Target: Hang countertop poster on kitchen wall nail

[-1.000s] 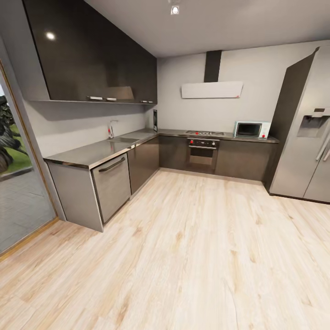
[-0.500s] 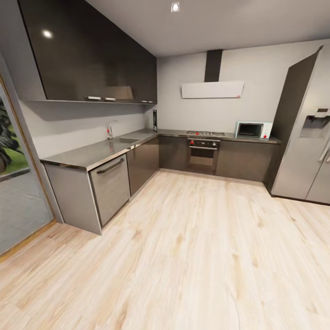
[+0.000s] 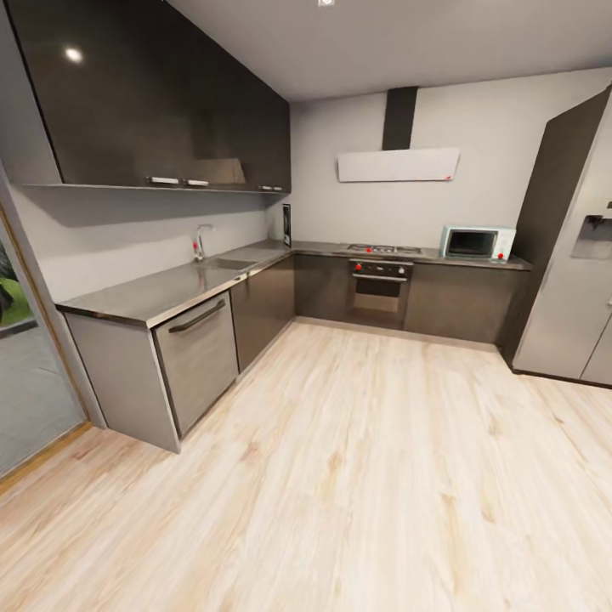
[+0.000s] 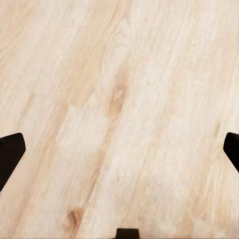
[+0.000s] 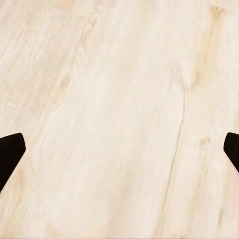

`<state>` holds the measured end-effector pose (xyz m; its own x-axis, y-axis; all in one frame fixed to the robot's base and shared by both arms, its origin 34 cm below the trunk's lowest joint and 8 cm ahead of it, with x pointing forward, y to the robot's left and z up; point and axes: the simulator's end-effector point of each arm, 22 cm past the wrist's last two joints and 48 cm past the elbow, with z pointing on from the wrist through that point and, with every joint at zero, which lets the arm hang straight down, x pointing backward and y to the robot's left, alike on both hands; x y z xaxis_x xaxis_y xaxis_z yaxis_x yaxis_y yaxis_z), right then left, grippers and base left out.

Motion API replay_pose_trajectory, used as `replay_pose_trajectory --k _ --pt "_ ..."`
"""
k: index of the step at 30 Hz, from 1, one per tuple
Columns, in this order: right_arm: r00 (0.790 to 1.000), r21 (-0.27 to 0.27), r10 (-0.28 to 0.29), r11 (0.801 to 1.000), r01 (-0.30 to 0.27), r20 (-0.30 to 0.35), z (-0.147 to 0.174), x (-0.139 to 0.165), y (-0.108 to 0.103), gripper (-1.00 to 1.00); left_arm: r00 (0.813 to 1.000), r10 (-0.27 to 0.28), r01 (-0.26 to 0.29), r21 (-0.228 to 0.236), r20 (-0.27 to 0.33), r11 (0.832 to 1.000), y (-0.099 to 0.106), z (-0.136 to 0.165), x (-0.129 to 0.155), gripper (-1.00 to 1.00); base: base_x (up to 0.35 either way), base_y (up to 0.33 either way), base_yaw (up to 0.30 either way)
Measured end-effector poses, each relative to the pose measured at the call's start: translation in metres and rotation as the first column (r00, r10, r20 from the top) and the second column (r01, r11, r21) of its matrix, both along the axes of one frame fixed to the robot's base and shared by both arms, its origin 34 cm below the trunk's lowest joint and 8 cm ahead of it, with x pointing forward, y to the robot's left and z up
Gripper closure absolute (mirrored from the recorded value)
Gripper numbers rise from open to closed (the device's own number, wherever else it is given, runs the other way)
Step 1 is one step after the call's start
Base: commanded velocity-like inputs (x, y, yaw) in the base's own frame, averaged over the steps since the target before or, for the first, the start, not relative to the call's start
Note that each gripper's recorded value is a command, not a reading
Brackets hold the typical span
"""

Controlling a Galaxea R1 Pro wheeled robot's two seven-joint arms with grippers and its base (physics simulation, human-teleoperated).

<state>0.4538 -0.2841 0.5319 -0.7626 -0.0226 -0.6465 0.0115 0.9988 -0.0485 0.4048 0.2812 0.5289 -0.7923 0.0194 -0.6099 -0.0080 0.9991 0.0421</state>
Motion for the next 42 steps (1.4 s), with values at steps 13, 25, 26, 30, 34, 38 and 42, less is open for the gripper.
replay_pose_trajectory --k 13,25,26,30,34,38,42 --pt "1.000 -0.003 0.000 1.000 0.000 0.000 0.0000 -0.0002 -0.0019 -1.00 1.000 0.000 0.000 0.004 -0.001 1.000 0.0023 -0.0001 -0.0003 -1.00 0.337 -0.070 0.000" --pt "1.000 -0.003 0.002 1.000 -0.002 0.001 0.0003 0.0004 -0.0011 -1.00 1.000 0.002 -0.002 0.005 -0.002 1.000 0.0031 -0.0003 -0.0005 -1.00 0.325 -0.135 0.000" --pt "1.000 -0.003 0.002 1.000 -0.002 0.001 0.0003 0.0004 -0.0011 -1.00 1.000 0.002 -0.002 0.005 -0.002 1.000 0.0031 -0.0003 -0.0005 -1.00 0.324 -0.118 0.000" --pt "1.000 -0.004 0.001 1.000 -0.001 0.002 0.0005 0.0005 -0.0013 -1.00 1.000 0.002 -0.002 0.005 -0.002 1.000 0.0031 -0.0003 -0.0005 -1.00 0.325 -0.100 0.000" --pt "1.000 -0.004 0.001 1.000 -0.001 0.003 0.0006 0.0007 -0.0015 -1.00 1.000 0.002 -0.002 0.005 -0.002 1.000 0.0032 -0.0003 -0.0006 -1.00 0.333 -0.014 0.000" --pt "1.000 -0.004 0.001 1.000 -0.001 0.003 0.0006 0.0007 -0.0015 -1.00 1.000 0.002 -0.002 0.005 -0.002 1.000 0.0033 -0.0004 -0.0007 -1.00 0.334 -0.005 0.000" --pt "1.000 -0.004 0.001 1.000 -0.001 0.003 0.0006 0.0007 -0.0015 -1.00 1.000 0.003 -0.003 0.005 -0.002 1.000 0.0034 -0.0003 -0.0006 -1.00 0.334 -0.002 0.000"
